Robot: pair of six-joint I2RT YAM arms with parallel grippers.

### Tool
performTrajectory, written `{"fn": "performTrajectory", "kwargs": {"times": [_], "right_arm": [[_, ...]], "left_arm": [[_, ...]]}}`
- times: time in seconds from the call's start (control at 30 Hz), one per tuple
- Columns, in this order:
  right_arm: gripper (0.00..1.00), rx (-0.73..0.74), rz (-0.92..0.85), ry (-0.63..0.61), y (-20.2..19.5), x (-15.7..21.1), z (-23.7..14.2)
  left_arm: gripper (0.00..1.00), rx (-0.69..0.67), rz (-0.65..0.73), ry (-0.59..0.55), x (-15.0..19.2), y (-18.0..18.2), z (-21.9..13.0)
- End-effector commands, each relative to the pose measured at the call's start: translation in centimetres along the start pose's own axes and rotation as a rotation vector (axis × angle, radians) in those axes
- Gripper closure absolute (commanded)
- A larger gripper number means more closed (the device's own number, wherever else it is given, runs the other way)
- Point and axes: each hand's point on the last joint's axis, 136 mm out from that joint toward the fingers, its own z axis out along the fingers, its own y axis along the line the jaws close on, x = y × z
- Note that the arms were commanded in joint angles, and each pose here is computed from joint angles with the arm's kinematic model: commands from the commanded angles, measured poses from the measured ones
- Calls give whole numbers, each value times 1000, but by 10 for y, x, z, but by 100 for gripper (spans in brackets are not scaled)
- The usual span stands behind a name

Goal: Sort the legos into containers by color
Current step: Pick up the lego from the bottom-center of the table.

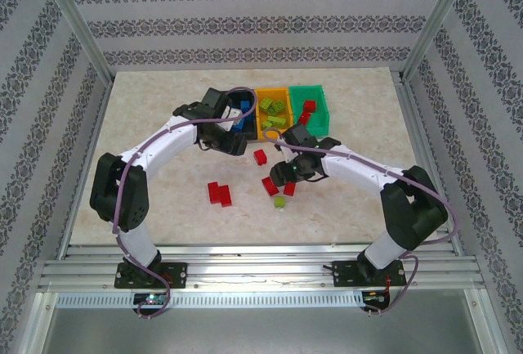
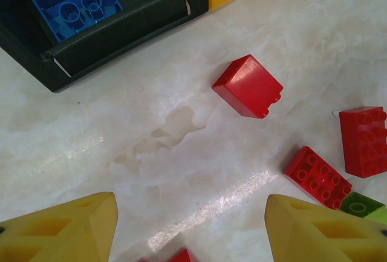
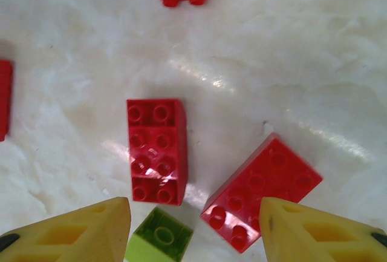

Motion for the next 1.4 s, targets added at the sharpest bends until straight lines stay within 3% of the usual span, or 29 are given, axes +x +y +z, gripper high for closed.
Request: {"fn": "performTrajectory", "kwargs": {"times": [0.0, 0.23, 0.77, 0.97, 1.2, 1.37], "right_arm": [[42, 3, 15, 23, 7, 18, -5], [42, 16, 29, 81, 14, 49, 7], [43, 70, 4, 168, 19, 72, 40], [62, 59, -2, 162, 22, 67, 42], [62, -89, 20, 30, 54, 25, 18], [61, -185, 50, -126, 54, -41, -3]], "left_arm": [[35, -10, 20, -38, -6, 2, -16], [35, -32, 23, -47, -8, 7, -20], [35, -42, 20, -58, -8, 10, -24], [35, -43, 20, -54, -8, 10, -23], [35, -49, 15, -49, -7, 12, -20], [35, -64, 4, -49, -7, 16, -22]]}}
